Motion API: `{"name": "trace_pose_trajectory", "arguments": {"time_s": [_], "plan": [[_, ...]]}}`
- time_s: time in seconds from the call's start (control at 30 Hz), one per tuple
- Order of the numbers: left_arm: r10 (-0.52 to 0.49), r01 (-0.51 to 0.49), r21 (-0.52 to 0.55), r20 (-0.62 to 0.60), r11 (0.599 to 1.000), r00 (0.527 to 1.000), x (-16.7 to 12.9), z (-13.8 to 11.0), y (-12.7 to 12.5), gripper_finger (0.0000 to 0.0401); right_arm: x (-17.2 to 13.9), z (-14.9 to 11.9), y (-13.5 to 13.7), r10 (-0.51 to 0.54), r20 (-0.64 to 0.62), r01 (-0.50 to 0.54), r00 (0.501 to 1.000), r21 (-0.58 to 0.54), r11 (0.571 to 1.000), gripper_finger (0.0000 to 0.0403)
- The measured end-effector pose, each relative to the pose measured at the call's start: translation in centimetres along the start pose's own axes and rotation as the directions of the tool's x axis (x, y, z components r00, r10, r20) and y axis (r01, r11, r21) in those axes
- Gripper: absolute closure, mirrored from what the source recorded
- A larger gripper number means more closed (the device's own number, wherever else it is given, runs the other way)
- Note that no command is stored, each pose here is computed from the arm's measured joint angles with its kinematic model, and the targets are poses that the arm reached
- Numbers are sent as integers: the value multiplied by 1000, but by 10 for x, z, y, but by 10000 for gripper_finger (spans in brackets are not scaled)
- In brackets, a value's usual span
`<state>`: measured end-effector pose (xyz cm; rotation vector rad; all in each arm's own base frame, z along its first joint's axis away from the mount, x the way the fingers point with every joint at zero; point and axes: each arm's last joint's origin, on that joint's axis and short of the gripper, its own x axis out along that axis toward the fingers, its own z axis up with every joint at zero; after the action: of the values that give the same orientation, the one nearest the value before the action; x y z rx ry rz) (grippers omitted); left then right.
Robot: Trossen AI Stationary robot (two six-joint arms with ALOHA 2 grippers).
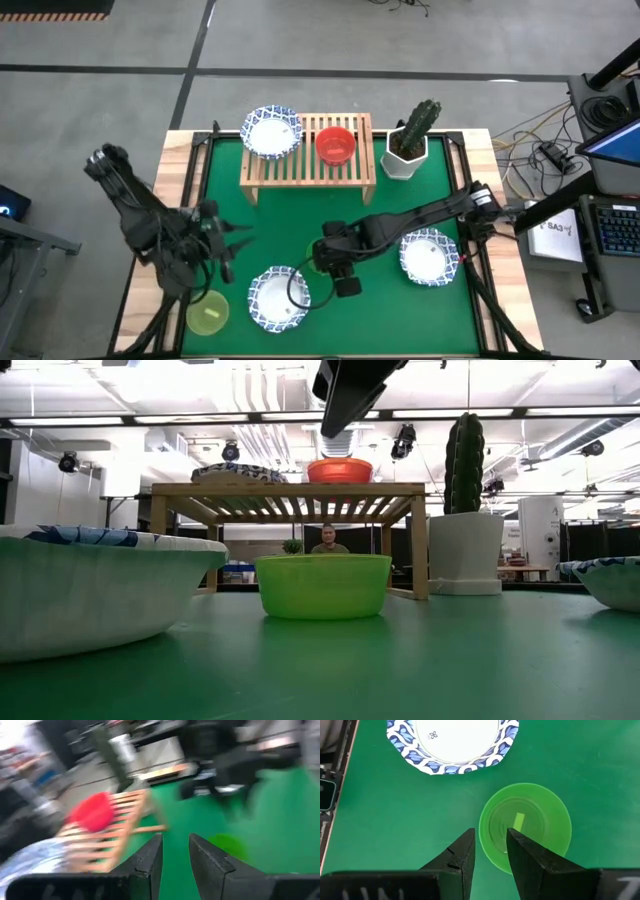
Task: Place and stack bowls onto a shelf
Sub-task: Stack the small green bowl on top of the small orange bowl on the shelf
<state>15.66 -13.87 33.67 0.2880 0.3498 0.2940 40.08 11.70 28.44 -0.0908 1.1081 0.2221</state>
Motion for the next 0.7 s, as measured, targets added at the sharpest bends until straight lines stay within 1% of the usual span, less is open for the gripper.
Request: {"name": "trace_pose_trajectory", "arguments": {"time_s": [0.07, 0.13, 0.2, 0.27, 0.3, 0.37, 0.47, 0.6, 0.7], "plan": [[-115, 113, 36, 58, 993, 992, 6, -13, -11, 324, 2, 0, 0, 0, -3, 0, 1000, 1, 1000, 299], [-241, 230, 86, 153, 969, 959, 11, -26, -23, 324, 5, 0, 0, 14, -9, -14, 1000, 14, 1000, 296], [-325, 297, 142, 249, 944, 912, 15, -40, -31, 324, 10, 0, 1, 31, -22, -30, 999, 25, 999, 294], [-364, 318, 186, 331, 930, 871, 17, -54, -34, 324, 21, -1, 2, 51, -46, -49, 998, 25, 998, 293], [-362, 313, 189, 363, 931, 858, 18, -61, -34, 324, 26, -2, 4, 61, -60, -59, 996, 23, 998, 294], [-340, 304, 151, 420, 941, 842, 19, -71, -31, 324, 38, -4, 6, 77, -95, -76, 992, 11, 997, 296], [-314, 285, 132, 460, 949, 831, 18, -80, -25, 324, 51, -5, 6, 63, -120, -63, 991, 6, 998, 302], [-254, 258, 59, 493, 964, 832, 12, -76, -13, 324, 67, -7, 3, 31, -146, -33, 989, -13, 999, 311], [-228, 246, 32, 502, 969, 834, 9, -73, -7, 324, 81, -10, 1, 23, -174, -27, 985, -19, 999, 319]]}}
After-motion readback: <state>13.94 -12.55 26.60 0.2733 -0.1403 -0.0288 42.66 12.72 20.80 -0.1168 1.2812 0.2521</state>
